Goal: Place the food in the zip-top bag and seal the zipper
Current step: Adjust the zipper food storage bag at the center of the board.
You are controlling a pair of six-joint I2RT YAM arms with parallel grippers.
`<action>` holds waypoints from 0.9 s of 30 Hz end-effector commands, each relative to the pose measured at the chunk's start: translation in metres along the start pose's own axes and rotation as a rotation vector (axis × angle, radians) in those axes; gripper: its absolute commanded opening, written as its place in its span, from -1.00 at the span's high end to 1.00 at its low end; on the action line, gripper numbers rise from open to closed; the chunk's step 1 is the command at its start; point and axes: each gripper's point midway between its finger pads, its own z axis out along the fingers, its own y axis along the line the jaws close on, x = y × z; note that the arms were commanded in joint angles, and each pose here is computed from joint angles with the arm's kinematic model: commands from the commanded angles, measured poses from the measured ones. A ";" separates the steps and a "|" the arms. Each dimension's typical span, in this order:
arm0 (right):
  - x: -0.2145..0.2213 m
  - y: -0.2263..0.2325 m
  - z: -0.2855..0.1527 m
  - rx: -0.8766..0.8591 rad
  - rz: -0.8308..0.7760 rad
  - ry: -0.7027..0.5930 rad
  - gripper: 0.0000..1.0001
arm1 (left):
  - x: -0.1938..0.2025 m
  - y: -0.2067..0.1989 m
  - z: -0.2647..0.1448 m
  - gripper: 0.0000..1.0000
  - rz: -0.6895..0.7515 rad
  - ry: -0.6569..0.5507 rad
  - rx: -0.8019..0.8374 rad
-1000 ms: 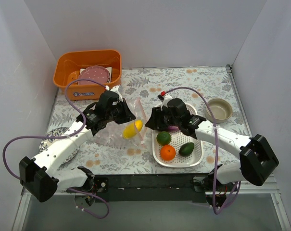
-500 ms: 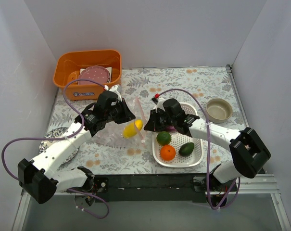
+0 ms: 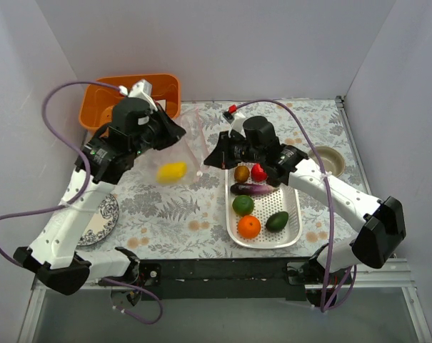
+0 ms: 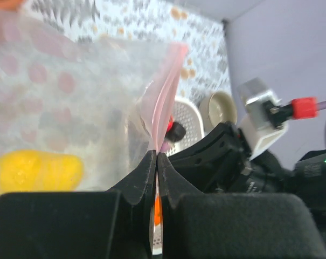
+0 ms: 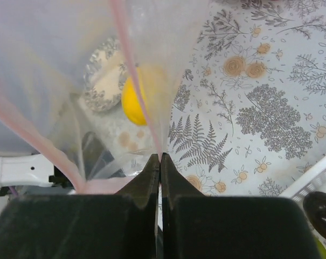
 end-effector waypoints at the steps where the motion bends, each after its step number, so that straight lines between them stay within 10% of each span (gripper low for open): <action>1: 0.011 -0.009 -0.012 0.104 0.073 0.078 0.97 | -0.023 0.019 -0.019 1.00 0.052 -0.034 -0.148; 21: 0.082 -0.068 0.002 0.245 0.087 0.318 0.97 | 0.071 0.051 0.032 1.00 -0.015 0.209 -0.105; 27: 0.078 -0.085 -0.007 0.282 0.122 0.217 0.52 | 0.089 0.056 0.046 1.00 0.000 0.250 -0.074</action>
